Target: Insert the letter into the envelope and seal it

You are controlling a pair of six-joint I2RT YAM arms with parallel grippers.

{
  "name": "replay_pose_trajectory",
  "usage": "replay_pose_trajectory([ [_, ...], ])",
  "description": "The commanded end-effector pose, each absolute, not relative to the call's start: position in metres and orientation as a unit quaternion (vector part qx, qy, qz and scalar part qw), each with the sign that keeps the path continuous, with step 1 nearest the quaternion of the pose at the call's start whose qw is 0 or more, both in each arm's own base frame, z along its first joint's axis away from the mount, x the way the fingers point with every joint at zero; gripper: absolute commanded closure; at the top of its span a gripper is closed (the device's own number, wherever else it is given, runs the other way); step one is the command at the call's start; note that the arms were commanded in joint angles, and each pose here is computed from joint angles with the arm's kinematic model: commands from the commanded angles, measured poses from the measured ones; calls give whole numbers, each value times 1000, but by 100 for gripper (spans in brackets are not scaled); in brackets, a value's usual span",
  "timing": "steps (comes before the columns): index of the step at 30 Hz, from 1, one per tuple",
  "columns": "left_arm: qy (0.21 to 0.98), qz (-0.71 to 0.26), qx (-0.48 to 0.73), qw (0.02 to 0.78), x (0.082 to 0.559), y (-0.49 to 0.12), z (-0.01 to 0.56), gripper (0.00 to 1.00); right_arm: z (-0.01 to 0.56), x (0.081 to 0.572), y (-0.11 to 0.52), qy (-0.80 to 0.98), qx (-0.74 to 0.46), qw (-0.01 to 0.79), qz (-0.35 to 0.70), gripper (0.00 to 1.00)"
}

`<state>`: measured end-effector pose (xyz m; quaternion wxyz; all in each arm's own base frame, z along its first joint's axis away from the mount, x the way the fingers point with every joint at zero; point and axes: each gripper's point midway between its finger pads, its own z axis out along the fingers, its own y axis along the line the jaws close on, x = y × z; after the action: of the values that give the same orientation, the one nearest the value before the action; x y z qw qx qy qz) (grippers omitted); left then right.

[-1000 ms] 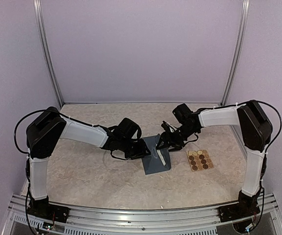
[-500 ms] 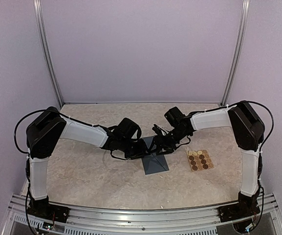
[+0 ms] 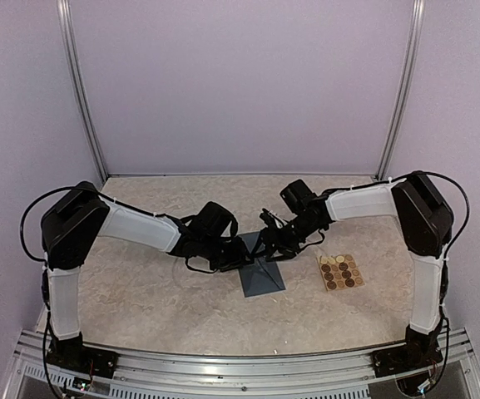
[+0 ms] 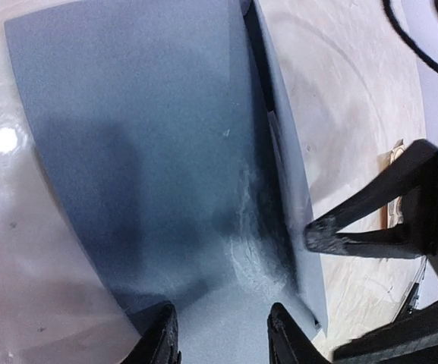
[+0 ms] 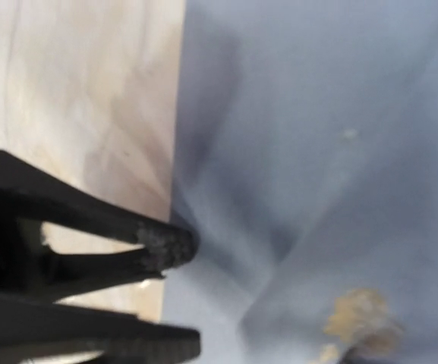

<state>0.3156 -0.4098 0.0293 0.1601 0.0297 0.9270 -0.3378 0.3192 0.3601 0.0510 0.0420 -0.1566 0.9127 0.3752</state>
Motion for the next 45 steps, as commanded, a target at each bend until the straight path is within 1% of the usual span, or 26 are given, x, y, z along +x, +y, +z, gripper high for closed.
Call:
replay_pose_trajectory([
  [1, 939, -302, 22, 162, 304, -388, 25, 61, 118, 331, 354, 904, -158, 124, 378, 36],
  [5, 923, -320, 14, 211, 315, -387, 69, 52, 135, 334, 311, 927, -123, 152, 321, 34],
  [8, 916, -324, 4, 234, 319, -382, 92, 47, 134, 335, 266, 951, -91, 174, 239, 34],
  [10, 911, -331, -1, 248, 320, -379, 108, 46, 133, 332, 239, 962, -76, 180, 190, 34],
  [12, 908, -334, -6, 254, 320, -377, 117, 45, 121, 326, 216, 973, -61, 170, 145, 34],
  [17, 902, -345, -15, 258, 317, -374, 131, 45, 92, 316, 181, 986, -32, 151, 65, 36],
  [21, 899, -349, -22, 264, 316, -371, 139, 45, 74, 319, 173, 989, -25, 143, 37, 39],
  [26, 899, -349, -29, 264, 313, -366, 139, 45, 62, 327, 177, 989, -33, 139, 29, 40],
  [31, 899, -351, -32, 260, 310, -365, 137, 45, 53, 333, 182, 990, -45, 134, 18, 45],
  [42, 899, -349, -36, 262, 310, -363, 136, 45, 28, 336, 187, 990, -70, 120, -35, 44],
  [45, 899, -348, -35, 262, 310, -363, 136, 45, 25, 337, 185, 990, -66, 119, -44, 46],
])
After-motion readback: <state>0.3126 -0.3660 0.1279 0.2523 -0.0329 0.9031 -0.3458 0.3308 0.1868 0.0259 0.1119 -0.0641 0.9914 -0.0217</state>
